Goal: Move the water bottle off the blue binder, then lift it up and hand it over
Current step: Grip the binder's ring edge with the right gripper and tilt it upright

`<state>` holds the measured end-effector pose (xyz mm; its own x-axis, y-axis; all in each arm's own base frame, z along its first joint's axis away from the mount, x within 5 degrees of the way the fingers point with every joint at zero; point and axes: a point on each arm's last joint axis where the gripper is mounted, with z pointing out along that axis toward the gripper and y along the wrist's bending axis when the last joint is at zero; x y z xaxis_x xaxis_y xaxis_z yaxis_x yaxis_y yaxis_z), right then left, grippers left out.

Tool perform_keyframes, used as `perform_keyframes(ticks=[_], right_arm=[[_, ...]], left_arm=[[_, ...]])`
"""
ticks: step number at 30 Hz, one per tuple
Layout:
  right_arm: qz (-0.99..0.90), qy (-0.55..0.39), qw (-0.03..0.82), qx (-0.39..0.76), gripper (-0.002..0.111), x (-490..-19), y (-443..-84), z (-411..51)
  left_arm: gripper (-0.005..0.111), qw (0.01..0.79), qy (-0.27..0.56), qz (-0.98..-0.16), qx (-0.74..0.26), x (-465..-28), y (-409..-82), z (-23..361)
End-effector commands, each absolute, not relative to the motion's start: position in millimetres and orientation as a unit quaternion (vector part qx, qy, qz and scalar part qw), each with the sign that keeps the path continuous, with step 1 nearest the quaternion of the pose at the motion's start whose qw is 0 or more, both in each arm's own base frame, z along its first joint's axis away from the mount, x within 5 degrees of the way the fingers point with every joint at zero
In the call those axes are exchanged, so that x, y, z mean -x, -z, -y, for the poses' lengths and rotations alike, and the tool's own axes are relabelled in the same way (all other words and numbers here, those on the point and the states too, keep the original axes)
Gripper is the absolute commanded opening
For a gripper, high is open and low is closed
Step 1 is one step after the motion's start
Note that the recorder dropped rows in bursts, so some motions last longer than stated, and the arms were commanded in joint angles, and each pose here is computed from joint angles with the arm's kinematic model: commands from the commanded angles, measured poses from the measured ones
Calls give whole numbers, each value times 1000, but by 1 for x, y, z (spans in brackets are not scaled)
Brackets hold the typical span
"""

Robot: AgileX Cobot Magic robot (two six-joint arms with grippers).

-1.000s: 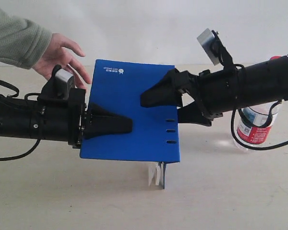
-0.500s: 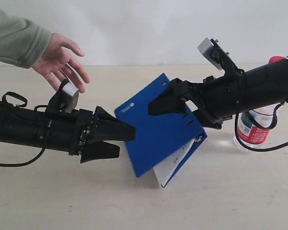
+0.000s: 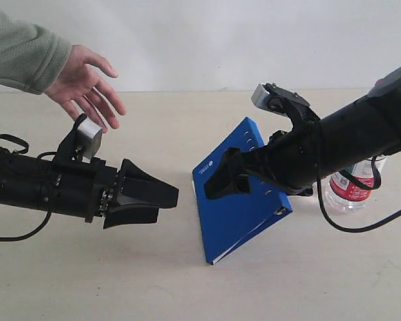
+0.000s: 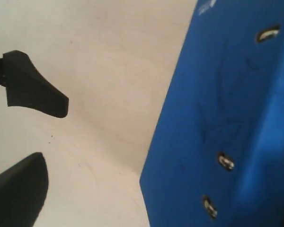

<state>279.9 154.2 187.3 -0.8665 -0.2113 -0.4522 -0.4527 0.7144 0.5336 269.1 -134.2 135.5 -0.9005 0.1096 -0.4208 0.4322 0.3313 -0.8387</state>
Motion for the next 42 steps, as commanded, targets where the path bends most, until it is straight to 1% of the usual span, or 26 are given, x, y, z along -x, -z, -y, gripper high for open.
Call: perform_keyframes(ticks=[1,5,8,10,11,13,15,18,20,21,22,23,26,27,31,38,42], right_arm=[[-910,-325,178,187,105,-279,-188,-155],[-911,-325,164,193,105,-278,-181,-156],[-914,-329,138,193,105,-276,-167,-166],[-914,-331,128,199,105,-277,-159,-173],[-913,-333,130,199,105,-278,-161,-173],[-910,-341,140,192,105,-283,-166,-176],[-905,-358,160,168,105,-289,-169,-179],[-897,-378,176,149,105,-294,-166,-183],[-893,-389,168,154,105,-297,-160,-186],[-891,-394,159,159,103,-298,-156,-188],[-889,-398,153,165,100,-299,-153,-190],[-886,-401,152,179,95,-300,-151,-191],[-880,-409,168,175,95,-301,-156,-192],[-876,-409,175,188,95,-301,-157,-192],[-871,-404,184,212,95,-301,-157,-192],[-869,-404,203,202,95,-304,-159,-192],[-858,-418,206,217,95,-303,-161,-194]], left_arm=[[109,175,539,-807,-165,-266,-129,129],[109,220,527,-802,-172,-265,-125,125],[109,222,486,-829,-163,-271,-115,121],[108,210,447,-859,-132,-283,-102,118],[108,209,447,-860,-127,-286,-100,118],[105,207,473,-847,-124,-295,-101,122],[96,196,515,-825,-125,-300,-98,127],[75,177,566,-796,-125,-301,-92,133],[58,165,583,-786,-121,-301,-86,134],[48,158,583,-789,-116,-300,-80,134],[41,154,582,-790,-114,-300,-76,134],[30,154,582,-790,-116,-299,-74,134],[17,158,580,-790,-121,-299,-74,134],[14,158,580,-790,-121,-299,-74,134],[14,158,580,-790,-121,-299,-74,134],[14,158,580,-790,-121,-299,-74,134],[14,159,580,-789,-123,-299,-74,134]])
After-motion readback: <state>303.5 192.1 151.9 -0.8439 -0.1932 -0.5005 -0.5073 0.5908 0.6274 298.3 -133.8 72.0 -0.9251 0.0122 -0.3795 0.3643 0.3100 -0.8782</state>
